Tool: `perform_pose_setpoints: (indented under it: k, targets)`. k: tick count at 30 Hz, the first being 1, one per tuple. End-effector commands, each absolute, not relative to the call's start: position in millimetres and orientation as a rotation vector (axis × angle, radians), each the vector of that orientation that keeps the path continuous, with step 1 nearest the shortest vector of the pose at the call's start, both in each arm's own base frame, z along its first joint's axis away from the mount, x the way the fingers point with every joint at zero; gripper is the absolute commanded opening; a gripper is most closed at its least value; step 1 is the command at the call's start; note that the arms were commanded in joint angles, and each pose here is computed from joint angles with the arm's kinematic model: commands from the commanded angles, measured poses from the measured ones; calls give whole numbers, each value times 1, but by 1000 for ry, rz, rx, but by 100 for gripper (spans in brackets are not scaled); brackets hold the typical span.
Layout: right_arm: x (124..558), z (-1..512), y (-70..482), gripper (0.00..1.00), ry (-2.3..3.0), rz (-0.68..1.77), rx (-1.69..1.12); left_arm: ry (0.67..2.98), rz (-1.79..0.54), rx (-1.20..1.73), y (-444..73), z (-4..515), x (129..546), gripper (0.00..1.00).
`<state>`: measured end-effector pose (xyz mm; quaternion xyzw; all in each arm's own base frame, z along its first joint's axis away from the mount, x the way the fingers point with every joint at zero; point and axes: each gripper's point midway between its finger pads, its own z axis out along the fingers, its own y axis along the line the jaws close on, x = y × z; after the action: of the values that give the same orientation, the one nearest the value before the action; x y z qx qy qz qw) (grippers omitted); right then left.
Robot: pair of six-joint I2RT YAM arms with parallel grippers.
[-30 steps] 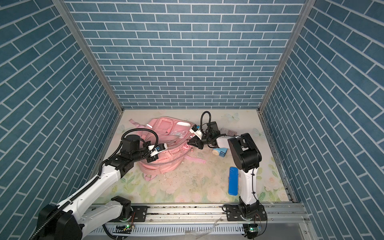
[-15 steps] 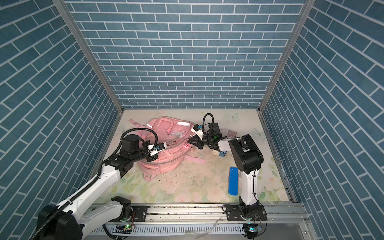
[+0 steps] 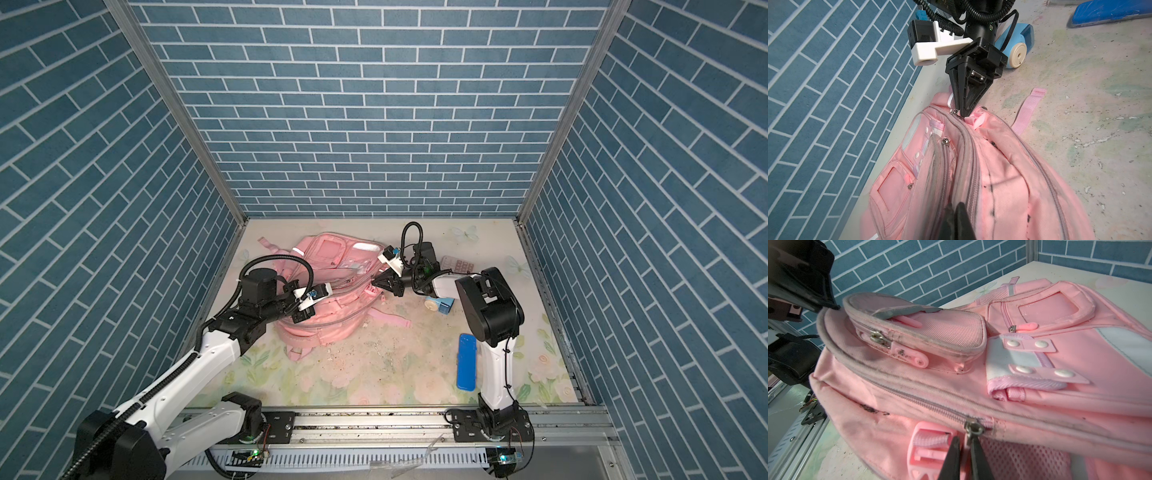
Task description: Pack the student bag
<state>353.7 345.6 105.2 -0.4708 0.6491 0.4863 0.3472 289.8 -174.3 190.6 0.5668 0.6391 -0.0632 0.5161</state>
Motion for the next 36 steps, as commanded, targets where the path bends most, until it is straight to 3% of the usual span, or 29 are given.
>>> perform_pose_setpoints:
  k: [1, 8, 12, 25, 30, 36]
  targets:
    - [350, 100, 346, 10, 1700, 1257, -1226, 1413, -88, 1294, -174, 231, 301, 0]
    - [373, 119, 337, 0, 1764, 1171, -1084, 1499, -142, 1186, -170, 234, 299, 0]
    - [375, 140, 334, 0, 1766, 1140, -1076, 1571, -157, 1073, -175, 226, 291, 0]
    - [302, 162, 356, 0, 1856, 1167, -1191, 1787, -292, 787, -206, 218, 302, 0]
    - [329, 162, 348, 0, 1930, 1063, -1130, 1839, -342, 722, -219, 219, 287, 0]
    - [358, 165, 335, 0, 1960, 983, -1145, 1922, -562, 530, -233, 228, 272, 0]
